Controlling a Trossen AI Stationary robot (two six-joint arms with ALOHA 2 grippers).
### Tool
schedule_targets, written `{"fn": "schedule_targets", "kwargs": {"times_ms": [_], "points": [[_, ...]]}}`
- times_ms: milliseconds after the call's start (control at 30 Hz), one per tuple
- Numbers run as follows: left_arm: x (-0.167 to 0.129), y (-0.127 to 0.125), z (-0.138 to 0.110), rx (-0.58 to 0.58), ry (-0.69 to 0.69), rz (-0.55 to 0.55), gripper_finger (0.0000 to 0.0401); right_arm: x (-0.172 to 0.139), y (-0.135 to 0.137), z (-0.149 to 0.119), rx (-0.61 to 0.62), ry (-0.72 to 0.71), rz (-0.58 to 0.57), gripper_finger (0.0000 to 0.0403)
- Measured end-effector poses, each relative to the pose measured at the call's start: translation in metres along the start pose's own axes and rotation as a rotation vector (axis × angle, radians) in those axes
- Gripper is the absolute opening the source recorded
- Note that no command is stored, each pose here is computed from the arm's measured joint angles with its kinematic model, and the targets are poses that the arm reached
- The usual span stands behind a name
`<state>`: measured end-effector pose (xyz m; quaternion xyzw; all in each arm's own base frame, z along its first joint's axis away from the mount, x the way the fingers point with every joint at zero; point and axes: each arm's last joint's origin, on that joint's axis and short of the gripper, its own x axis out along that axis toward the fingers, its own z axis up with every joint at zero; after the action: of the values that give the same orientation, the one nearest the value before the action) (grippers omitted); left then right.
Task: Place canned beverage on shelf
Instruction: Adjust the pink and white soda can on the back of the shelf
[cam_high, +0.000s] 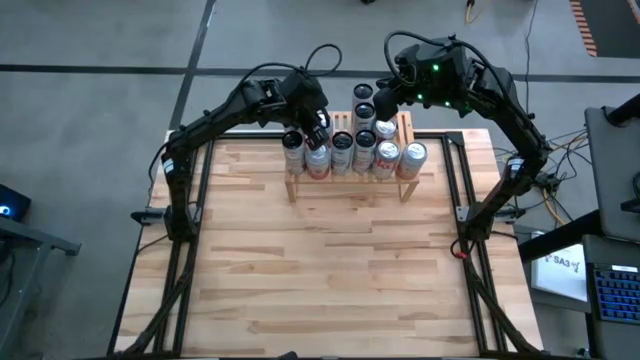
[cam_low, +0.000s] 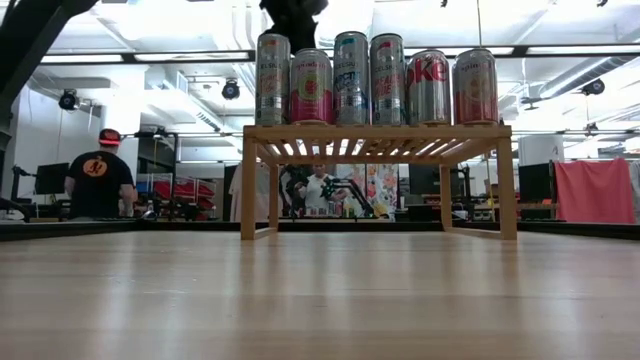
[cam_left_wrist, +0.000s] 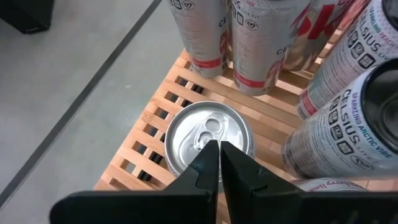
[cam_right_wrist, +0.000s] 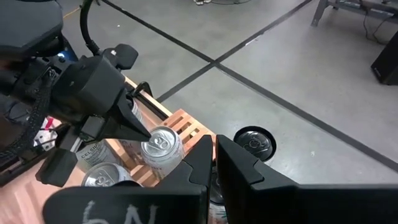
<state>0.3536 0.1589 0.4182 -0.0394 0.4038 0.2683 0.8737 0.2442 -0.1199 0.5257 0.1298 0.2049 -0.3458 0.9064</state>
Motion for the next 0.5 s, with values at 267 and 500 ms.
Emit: {"fn": "schedule_targets", "kwargs": {"times_ms": [267,500], "points": [[-0.0001,-0.0003,0.0000,0.000,0.000,-0.001,0.0000,0.0002,0.0000,0.0000,0.004,0.000,0.000,0.0012],[0.0037,-0.0011,-0.0007,0.003,0.012,-0.001,0.0000,0.0003,0.0002,0.0000,0.003,0.001,0.000,0.0012]]}}
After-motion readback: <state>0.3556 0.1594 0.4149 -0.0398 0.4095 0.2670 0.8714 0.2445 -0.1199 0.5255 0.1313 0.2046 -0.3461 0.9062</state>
